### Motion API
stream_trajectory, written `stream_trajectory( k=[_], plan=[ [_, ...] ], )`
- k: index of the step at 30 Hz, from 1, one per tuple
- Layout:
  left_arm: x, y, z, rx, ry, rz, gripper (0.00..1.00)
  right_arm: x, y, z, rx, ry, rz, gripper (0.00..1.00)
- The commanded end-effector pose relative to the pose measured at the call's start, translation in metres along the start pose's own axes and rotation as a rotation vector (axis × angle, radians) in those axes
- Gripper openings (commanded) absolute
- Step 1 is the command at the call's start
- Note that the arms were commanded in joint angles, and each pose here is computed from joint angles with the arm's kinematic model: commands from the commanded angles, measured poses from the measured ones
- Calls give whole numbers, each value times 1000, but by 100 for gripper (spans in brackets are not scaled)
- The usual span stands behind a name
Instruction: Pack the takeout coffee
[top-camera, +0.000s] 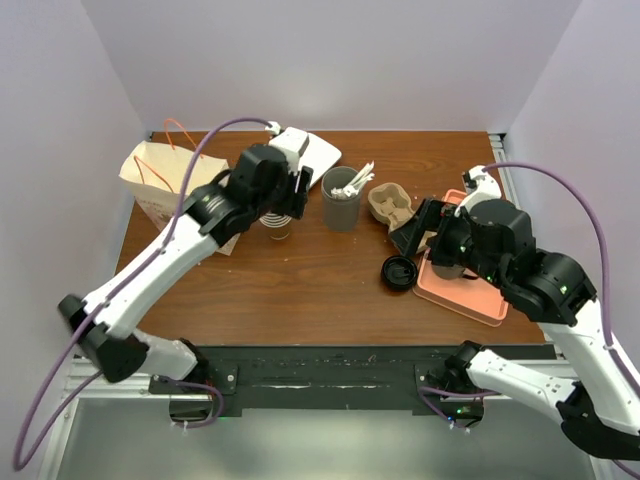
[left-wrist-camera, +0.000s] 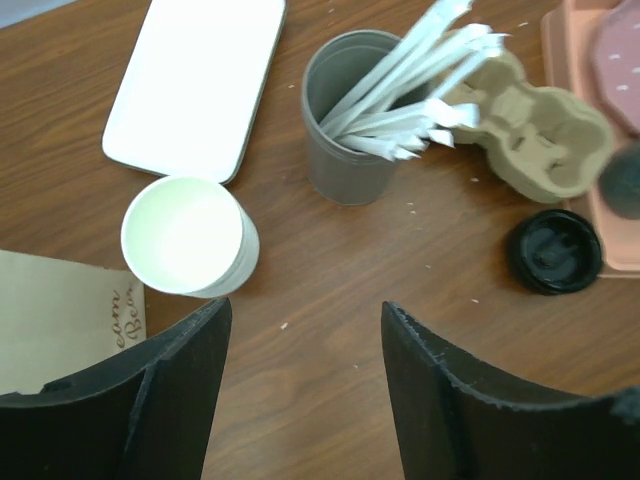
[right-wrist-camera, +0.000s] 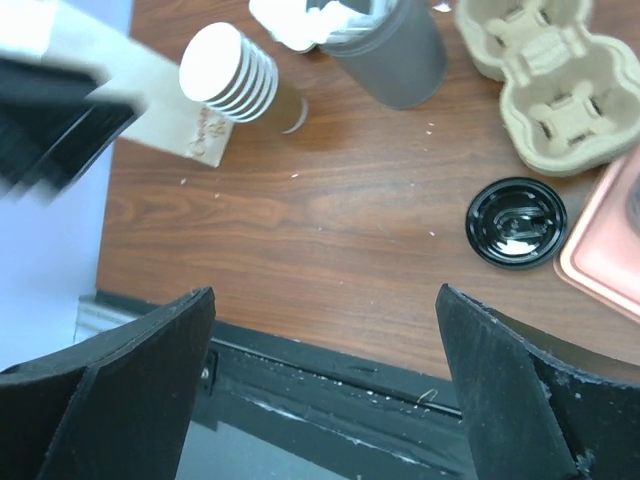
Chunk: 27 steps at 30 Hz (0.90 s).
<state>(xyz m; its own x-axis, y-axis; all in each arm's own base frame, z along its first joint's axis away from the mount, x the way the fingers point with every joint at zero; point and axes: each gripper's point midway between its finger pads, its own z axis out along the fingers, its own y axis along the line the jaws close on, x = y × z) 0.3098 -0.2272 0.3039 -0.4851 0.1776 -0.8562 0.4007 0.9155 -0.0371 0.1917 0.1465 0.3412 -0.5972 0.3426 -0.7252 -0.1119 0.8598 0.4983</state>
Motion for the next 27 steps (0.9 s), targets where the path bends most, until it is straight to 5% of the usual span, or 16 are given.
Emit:
stream_trajectory(
  k=[1, 8, 27],
  plan=[
    [-2, 20, 23, -36, 77, 7, 58, -17, 25, -24, -175, -73, -53, 94],
    [3, 40, 54, -62, 115, 0, 46, -14, 34, -35, -277, -96, -105, 86],
    [53, 56, 109, -104, 257, 105, 33, -15, 40, -22, -261, -72, -132, 89]
  ],
)
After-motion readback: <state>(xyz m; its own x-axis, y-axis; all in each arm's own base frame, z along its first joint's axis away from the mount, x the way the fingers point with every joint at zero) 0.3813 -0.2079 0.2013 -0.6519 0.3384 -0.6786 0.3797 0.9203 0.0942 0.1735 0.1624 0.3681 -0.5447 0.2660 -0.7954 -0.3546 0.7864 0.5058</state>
